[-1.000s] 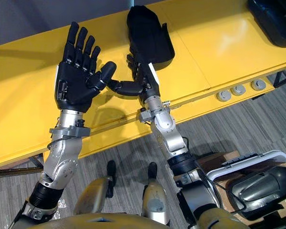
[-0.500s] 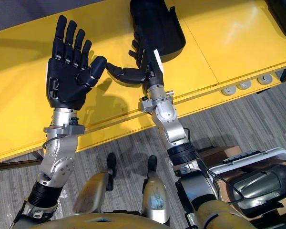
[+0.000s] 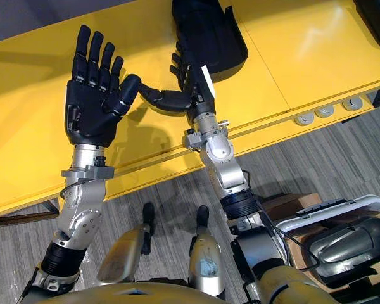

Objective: Walk over and take three plastic housings, then place them on the shelf

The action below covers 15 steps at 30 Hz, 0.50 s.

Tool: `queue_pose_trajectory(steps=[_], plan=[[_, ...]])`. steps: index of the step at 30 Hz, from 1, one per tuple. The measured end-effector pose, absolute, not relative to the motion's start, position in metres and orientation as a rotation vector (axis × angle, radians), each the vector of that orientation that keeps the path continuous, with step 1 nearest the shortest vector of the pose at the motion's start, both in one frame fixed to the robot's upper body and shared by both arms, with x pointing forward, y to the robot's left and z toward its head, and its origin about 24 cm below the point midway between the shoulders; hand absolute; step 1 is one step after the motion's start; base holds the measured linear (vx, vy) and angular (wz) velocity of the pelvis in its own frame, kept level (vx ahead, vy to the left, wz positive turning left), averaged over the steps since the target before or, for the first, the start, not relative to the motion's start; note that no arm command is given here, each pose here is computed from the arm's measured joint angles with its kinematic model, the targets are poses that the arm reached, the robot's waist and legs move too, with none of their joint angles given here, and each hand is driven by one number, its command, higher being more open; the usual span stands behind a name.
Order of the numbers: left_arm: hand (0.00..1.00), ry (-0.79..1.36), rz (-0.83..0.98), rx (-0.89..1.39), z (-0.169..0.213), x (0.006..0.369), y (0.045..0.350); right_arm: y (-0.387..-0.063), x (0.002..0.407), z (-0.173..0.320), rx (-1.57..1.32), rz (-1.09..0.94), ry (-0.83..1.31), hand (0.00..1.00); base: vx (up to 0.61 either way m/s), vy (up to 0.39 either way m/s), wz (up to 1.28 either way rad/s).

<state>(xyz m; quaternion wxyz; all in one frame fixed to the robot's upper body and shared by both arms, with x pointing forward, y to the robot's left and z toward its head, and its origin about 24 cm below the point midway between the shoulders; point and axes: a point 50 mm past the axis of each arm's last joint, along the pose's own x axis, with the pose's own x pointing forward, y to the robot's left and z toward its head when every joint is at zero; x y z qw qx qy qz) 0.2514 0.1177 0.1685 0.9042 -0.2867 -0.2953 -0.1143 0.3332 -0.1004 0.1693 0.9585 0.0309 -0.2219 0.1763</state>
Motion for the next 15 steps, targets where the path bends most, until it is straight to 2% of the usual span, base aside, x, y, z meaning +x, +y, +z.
queue_pose_trajectory(steps=[8,15], plan=[[1.00,-0.520,-0.265,-0.574,0.149,0.245,0.115,-0.107,0.281,0.139,0.183,0.392,-0.435,1.00,0.08,0.000,-0.20],[1.00,-0.326,-0.314,-0.595,0.112,0.227,0.095,-0.176,0.212,0.090,0.239,0.047,-0.288,1.00,0.07,0.024,-0.90]])
